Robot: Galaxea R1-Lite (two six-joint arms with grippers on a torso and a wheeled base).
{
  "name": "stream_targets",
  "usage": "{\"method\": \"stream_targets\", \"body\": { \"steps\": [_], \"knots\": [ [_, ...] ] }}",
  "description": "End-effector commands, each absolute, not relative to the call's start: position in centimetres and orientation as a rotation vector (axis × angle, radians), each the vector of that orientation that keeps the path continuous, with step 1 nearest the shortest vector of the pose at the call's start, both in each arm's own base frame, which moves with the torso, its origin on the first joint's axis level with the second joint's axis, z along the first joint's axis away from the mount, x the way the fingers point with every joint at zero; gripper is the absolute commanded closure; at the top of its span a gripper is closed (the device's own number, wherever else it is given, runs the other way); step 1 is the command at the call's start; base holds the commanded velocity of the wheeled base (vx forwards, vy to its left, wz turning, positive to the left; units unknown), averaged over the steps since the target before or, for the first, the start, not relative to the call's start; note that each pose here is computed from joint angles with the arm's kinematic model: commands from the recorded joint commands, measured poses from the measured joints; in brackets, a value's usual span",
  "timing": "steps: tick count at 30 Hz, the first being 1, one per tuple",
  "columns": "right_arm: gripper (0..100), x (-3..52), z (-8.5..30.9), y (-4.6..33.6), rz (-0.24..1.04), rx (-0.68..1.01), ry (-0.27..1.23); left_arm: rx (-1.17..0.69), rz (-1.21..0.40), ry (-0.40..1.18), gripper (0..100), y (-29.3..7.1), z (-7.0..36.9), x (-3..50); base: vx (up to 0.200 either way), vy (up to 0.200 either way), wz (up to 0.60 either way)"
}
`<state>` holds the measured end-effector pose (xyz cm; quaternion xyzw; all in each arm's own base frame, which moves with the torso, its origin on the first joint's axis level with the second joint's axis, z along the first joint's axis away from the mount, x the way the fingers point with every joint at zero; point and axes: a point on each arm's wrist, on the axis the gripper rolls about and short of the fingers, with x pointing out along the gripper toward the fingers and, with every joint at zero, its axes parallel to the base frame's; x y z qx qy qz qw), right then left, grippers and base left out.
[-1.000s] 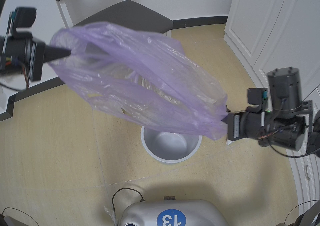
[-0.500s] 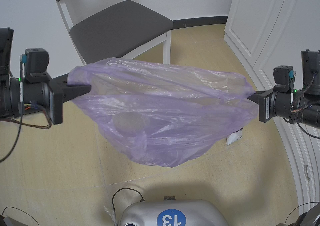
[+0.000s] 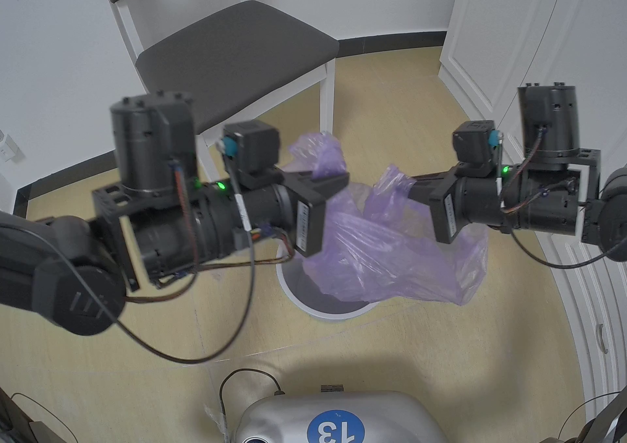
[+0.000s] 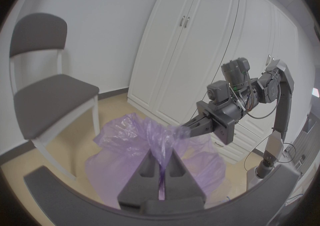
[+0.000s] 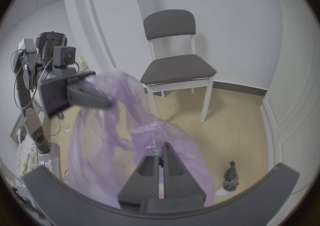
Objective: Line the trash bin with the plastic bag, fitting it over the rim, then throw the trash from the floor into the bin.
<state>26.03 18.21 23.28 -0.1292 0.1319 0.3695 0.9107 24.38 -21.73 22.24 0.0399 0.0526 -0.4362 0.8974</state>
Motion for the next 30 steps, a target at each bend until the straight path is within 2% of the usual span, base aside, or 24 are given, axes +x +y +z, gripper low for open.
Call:
{"method": "stream_targets", "body": {
  "steps": [1,14,22,25,30],
  "knots": [
    [100,28.1,20.5,19.5,0.782,-0.264,0.353,0.09,-0.883,0.22,100,-23.1,18.3,26.8,0.0,0.0,0.0],
    [100,32.2,17.1,22.1,0.763,-0.156,0.35,0.026,-0.784,0.265,100,-21.3,13.4,31.2,0.0,0.0,0.0],
    [100,33.8,16.0,23.2,0.748,-0.096,0.381,0.0,-0.736,0.243,100,-19.4,12.6,32.6,0.0,0.0,0.0],
    [100,34.6,15.4,22.4,0.72,-0.085,0.395,-0.015,-0.734,0.253,100,-19.5,12.3,32.8,0.0,0.0,0.0],
    [100,36.8,13.7,17.8,0.63,-0.059,0.449,-0.045,-0.754,0.197,100,-21.1,11.7,34.0,0.0,0.0,0.0]
  ]
}}
